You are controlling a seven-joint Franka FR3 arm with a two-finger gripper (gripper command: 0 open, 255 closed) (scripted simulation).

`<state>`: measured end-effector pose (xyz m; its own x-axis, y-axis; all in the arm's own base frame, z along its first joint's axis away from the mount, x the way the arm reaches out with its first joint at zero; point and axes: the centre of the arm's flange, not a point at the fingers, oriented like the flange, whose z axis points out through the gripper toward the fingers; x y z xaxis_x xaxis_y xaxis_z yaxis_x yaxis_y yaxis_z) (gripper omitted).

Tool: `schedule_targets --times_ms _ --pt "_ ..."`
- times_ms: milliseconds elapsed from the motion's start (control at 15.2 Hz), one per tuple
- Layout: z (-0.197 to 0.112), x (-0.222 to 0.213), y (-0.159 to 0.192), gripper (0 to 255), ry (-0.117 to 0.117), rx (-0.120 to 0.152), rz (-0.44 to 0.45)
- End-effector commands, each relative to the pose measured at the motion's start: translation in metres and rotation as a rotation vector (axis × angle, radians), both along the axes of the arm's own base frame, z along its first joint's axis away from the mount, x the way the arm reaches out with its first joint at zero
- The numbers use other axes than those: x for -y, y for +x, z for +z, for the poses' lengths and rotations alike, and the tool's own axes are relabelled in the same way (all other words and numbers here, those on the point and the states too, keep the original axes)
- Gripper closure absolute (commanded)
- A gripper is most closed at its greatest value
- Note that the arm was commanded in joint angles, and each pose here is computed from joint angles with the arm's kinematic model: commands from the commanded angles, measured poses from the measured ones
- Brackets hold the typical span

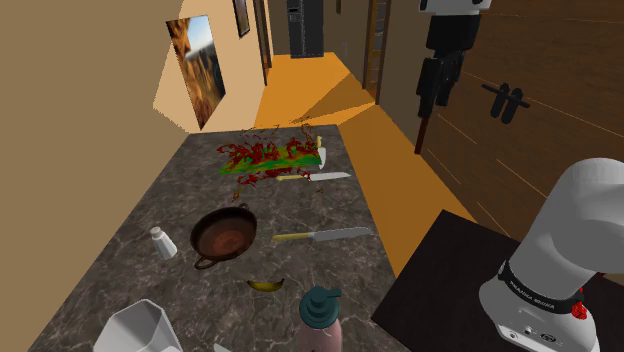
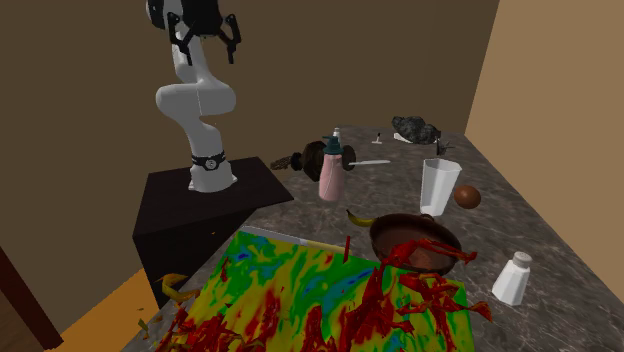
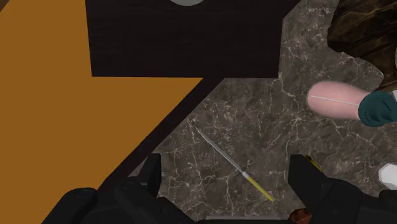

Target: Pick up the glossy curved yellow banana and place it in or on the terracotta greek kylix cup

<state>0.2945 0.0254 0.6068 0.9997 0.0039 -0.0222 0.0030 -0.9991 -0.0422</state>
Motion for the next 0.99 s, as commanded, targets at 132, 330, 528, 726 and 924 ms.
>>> schedule_targets --times_ms 132,330,528,726,924 --pt "-0.019 -0.012 0.015 0 -0.001 -0.002 0.035" --pt "-0.047 -0.031 0.037 0 -0.003 -0.005 0.086" --pt "-0.075 -0.051 0.058 0 -0.005 -0.008 0.138" --pt "-0.103 -0.073 0.077 0 -0.006 -0.011 0.190" --pt "-0.131 -0.095 0.095 0 -0.008 -0.014 0.242"
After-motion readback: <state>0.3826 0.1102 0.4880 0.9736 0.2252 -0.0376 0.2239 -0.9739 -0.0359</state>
